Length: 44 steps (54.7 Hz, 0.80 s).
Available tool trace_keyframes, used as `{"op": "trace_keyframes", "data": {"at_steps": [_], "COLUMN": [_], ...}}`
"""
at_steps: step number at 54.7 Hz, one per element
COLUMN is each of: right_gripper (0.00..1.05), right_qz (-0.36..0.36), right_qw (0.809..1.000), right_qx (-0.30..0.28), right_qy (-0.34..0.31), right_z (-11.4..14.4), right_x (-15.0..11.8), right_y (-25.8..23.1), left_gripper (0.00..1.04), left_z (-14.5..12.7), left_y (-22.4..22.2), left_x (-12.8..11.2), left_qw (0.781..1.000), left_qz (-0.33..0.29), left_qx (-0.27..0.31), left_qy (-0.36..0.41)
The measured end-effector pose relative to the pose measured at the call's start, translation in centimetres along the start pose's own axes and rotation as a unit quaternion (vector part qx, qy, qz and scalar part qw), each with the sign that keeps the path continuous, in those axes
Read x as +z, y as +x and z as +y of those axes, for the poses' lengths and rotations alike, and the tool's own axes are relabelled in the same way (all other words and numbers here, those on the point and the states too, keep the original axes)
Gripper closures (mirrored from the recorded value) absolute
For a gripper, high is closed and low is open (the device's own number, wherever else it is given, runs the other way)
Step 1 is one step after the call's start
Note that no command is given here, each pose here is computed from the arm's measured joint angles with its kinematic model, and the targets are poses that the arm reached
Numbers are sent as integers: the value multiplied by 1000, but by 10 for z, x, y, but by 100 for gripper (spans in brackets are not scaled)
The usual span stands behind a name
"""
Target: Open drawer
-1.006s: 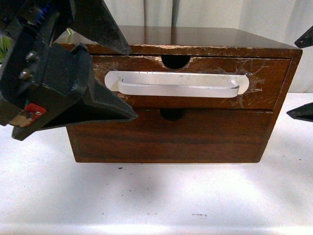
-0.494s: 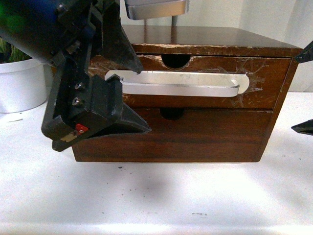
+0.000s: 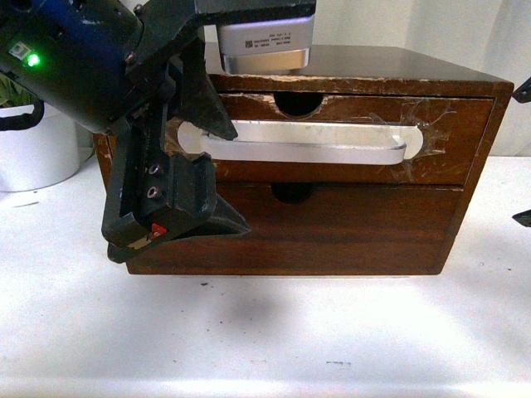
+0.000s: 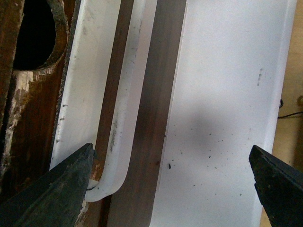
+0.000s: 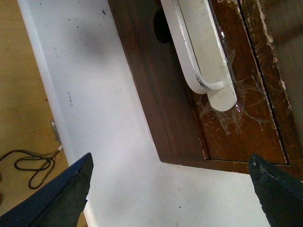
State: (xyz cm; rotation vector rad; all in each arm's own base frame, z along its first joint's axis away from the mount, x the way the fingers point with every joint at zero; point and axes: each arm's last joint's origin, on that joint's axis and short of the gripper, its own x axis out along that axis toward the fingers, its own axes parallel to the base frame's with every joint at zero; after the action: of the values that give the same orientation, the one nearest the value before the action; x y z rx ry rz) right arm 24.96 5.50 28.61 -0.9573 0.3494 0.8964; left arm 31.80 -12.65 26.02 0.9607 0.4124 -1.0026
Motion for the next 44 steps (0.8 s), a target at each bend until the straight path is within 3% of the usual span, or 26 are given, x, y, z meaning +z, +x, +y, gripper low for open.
{"op": "trace_keyframes", "data": {"at_steps": [23, 44], "right_gripper": [9, 9], "right_qz": [-9, 10], "right_qw": [1000, 1000], "right_qx": [6, 26], "right_qy": [-15, -8], "right_z": [4, 4], "right_x": [9, 20], "right_y": [7, 43], "left_gripper": [6, 6], "left_z": [2, 1], "left_y": [2, 3], "left_x": [-5, -6], "left_qw": [1000, 1000], "left_qz": [9, 4], "left_qx": [-1, 3], "left_qy": [9, 9]}}
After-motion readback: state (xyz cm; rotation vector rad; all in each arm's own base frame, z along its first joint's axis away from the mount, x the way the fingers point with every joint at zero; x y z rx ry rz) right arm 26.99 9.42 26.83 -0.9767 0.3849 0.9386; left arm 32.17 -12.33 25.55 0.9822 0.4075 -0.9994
